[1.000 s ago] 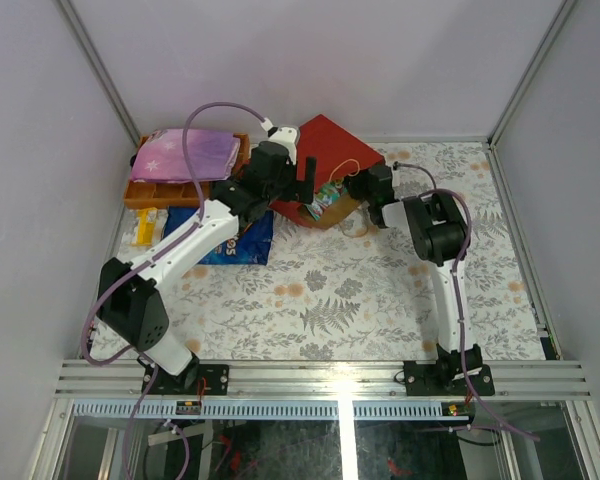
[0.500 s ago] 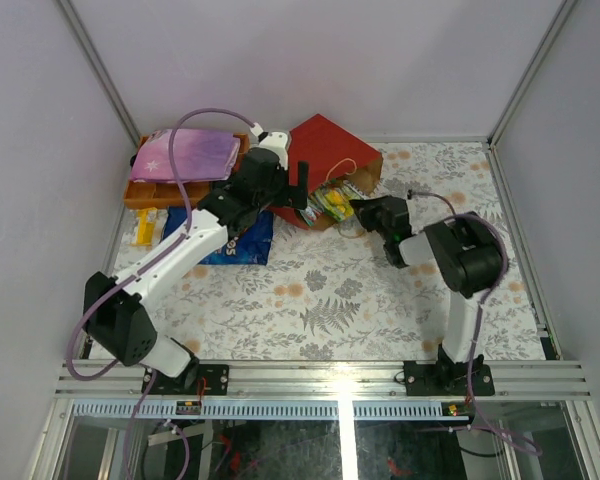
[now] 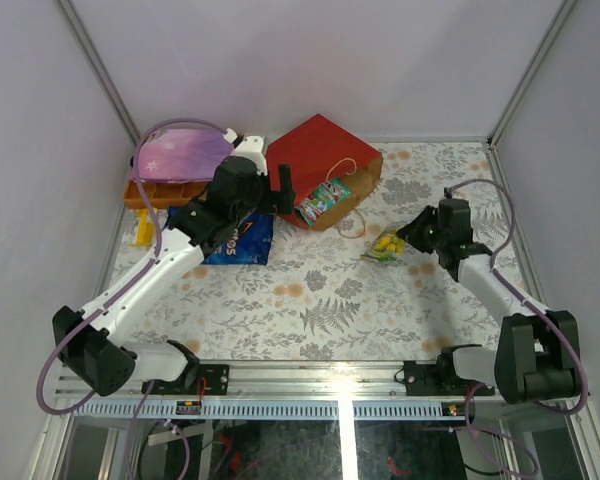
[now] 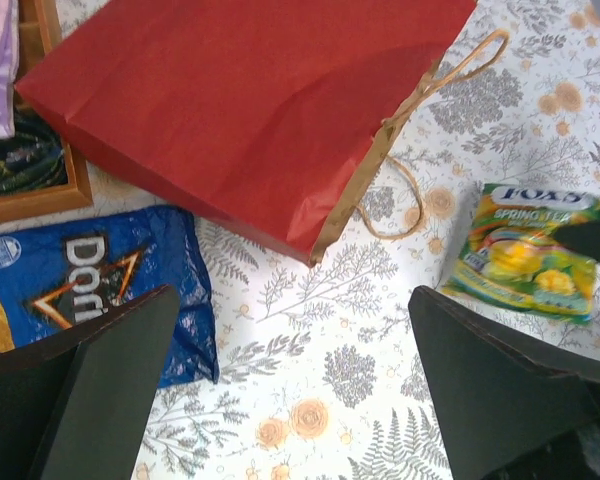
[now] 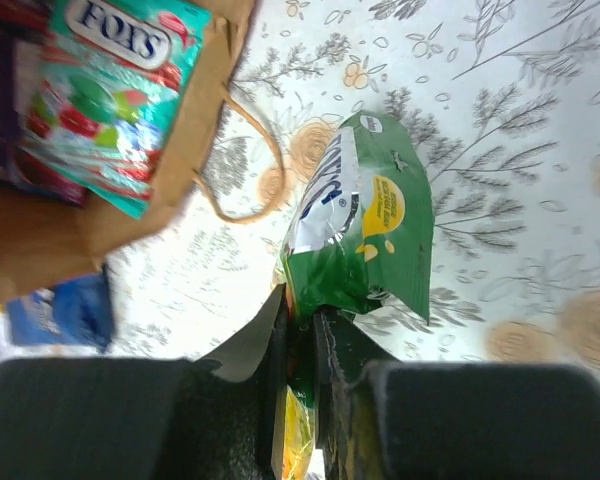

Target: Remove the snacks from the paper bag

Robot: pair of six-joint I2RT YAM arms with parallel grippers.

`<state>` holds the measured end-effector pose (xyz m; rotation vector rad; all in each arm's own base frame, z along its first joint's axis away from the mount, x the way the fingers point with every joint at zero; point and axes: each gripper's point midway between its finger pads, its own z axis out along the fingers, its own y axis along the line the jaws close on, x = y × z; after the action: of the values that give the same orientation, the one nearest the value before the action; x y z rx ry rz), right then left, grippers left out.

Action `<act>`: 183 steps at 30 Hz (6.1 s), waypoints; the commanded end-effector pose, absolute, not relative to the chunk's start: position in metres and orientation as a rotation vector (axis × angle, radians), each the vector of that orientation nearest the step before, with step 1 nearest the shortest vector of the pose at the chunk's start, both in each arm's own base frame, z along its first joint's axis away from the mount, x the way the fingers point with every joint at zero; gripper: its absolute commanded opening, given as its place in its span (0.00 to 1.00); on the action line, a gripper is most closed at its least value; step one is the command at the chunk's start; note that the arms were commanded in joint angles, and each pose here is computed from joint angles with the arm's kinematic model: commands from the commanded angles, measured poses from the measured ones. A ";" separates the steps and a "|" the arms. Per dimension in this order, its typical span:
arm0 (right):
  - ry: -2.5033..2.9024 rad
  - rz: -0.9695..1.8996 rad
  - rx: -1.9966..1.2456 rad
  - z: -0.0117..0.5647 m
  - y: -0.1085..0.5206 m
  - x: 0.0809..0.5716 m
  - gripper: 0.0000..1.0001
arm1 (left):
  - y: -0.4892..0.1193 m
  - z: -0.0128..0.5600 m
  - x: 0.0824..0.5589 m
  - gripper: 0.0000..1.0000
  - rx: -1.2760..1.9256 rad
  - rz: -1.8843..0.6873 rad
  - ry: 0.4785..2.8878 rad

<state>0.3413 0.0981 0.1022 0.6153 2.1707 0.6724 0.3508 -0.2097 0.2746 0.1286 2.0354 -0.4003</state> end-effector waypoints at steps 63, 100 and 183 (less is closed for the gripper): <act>2.477 -0.202 -0.340 0.043 -0.010 0.506 1.00 | -0.188 0.284 0.374 1.00 -0.041 -0.464 1.888; 2.501 -0.375 0.339 0.017 -0.097 0.476 0.98 | -0.200 0.259 0.385 1.00 0.013 -0.554 1.973; 1.944 1.060 0.900 0.073 0.273 0.480 0.05 | -0.188 0.270 0.324 1.00 0.065 -0.734 2.064</act>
<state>0.4821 0.2824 0.0237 0.9901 2.0333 1.1085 0.3278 -0.1898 0.2642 0.0402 2.0854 -0.7247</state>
